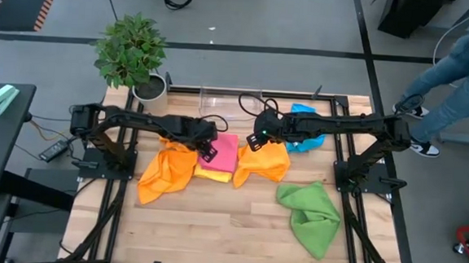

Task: Fold microfiber towels
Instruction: Fold the bottom orange microfiber cloth

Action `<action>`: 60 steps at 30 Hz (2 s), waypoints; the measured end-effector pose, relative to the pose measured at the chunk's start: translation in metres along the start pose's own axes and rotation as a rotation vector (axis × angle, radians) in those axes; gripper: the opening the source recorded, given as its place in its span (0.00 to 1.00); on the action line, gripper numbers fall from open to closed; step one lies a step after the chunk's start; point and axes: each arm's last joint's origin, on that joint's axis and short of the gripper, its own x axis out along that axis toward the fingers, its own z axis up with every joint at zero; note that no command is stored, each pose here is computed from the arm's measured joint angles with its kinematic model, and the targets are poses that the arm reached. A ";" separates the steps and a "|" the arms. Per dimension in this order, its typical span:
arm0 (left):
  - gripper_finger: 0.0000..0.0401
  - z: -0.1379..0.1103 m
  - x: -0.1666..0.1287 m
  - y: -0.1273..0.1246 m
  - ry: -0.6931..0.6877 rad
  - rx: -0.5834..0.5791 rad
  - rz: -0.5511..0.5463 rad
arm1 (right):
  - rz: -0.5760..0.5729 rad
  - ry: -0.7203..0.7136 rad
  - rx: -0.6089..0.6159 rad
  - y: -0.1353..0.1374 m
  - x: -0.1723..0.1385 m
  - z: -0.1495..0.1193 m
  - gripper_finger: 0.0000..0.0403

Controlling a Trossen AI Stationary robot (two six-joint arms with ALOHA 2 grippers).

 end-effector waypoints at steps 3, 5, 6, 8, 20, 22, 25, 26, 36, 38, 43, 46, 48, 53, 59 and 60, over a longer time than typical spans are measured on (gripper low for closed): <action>0.71 0.006 -0.022 0.002 0.019 0.039 0.011 | 0.014 0.006 -0.013 0.002 -0.001 -0.001 0.47; 0.75 0.011 -0.042 0.002 -0.021 0.062 0.016 | 0.045 0.010 -0.024 0.005 -0.002 -0.002 0.47; 0.76 0.011 -0.051 0.000 -0.055 0.069 0.002 | 0.064 0.008 -0.029 0.009 -0.002 -0.004 0.47; 0.77 0.010 -0.064 -0.007 -0.128 0.103 -0.049 | 0.099 0.003 -0.055 0.017 -0.003 -0.008 0.47; 0.26 -0.062 -0.072 -0.029 -0.201 0.432 -0.099 | 0.181 0.055 -0.147 0.054 0.016 -0.040 0.03; 0.10 -0.074 -0.081 -0.025 -0.157 0.458 -0.110 | 0.179 0.062 -0.151 0.054 0.012 -0.042 0.03; 0.05 -0.090 -0.084 -0.025 -0.073 0.460 -0.108 | 0.189 0.055 -0.163 0.054 0.006 -0.041 0.03; 0.07 -0.094 -0.084 -0.026 -0.059 0.470 -0.097 | 0.189 0.052 -0.161 0.053 0.005 -0.041 0.03; 0.62 -0.104 -0.043 -0.045 0.011 0.397 0.031 | 0.176 0.054 -0.196 0.047 0.008 -0.035 0.02; 0.71 -0.107 -0.034 -0.045 0.044 0.379 0.071 | 0.185 0.064 -0.210 0.047 0.007 -0.036 0.02; 0.82 -0.112 -0.011 -0.050 0.095 0.352 0.135 | 0.171 0.092 -0.270 0.045 0.008 -0.038 0.02; 0.78 -0.118 0.000 -0.050 0.163 0.356 0.154 | 0.157 0.107 -0.330 0.043 0.008 -0.040 0.02; 0.69 -0.122 0.003 -0.053 0.201 0.344 0.134 | 0.138 0.128 -0.382 0.040 0.008 -0.042 0.02; 0.16 -0.129 0.000 -0.062 0.265 0.290 0.056 | 0.107 0.132 -0.510 0.036 0.008 -0.042 0.02; 0.05 -0.125 -0.054 -0.075 0.237 0.142 0.010 | 0.115 0.113 -0.638 0.034 0.011 -0.036 0.02; 0.03 -0.124 -0.069 -0.077 0.226 0.133 -0.017 | 0.119 0.105 -0.648 0.034 0.011 -0.035 0.02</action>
